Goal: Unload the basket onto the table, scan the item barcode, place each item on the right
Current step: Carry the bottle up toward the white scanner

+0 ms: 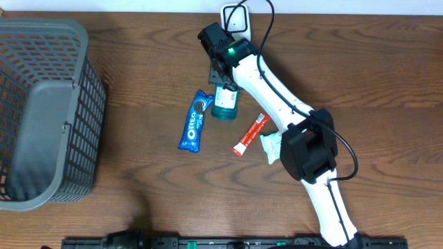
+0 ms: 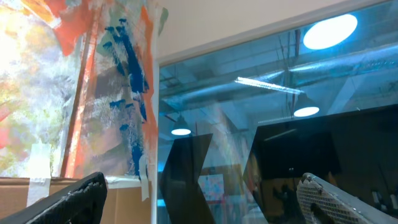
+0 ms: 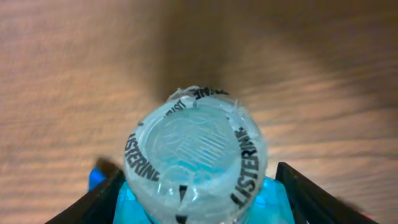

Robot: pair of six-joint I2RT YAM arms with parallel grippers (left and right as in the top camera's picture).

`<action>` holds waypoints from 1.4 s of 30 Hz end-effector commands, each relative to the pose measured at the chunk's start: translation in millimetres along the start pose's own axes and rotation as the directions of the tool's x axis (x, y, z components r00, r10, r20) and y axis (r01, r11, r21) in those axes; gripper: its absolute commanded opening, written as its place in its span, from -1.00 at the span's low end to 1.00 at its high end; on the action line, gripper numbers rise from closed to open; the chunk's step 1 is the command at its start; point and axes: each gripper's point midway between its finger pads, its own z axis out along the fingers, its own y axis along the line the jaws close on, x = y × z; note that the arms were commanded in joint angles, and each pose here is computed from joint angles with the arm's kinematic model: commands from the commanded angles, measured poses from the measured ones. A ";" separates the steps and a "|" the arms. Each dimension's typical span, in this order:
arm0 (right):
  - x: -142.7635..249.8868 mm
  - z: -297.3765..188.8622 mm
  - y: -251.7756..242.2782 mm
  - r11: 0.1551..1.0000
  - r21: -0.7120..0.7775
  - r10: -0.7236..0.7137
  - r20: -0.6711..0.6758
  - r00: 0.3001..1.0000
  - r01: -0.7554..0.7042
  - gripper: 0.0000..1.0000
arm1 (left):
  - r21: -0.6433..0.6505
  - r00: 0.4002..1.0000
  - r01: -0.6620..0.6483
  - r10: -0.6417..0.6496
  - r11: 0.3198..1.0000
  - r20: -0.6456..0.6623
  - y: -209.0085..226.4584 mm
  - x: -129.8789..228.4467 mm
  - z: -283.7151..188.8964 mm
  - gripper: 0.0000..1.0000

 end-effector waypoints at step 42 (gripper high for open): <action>-28.3 -15.3 30.6 0.995 0.007 0.089 0.330 0.940 -0.097 0.33 | 0.024 0.999 -0.006 0.007 1.000 -0.044 -3.9 11.1 -0.6 0.96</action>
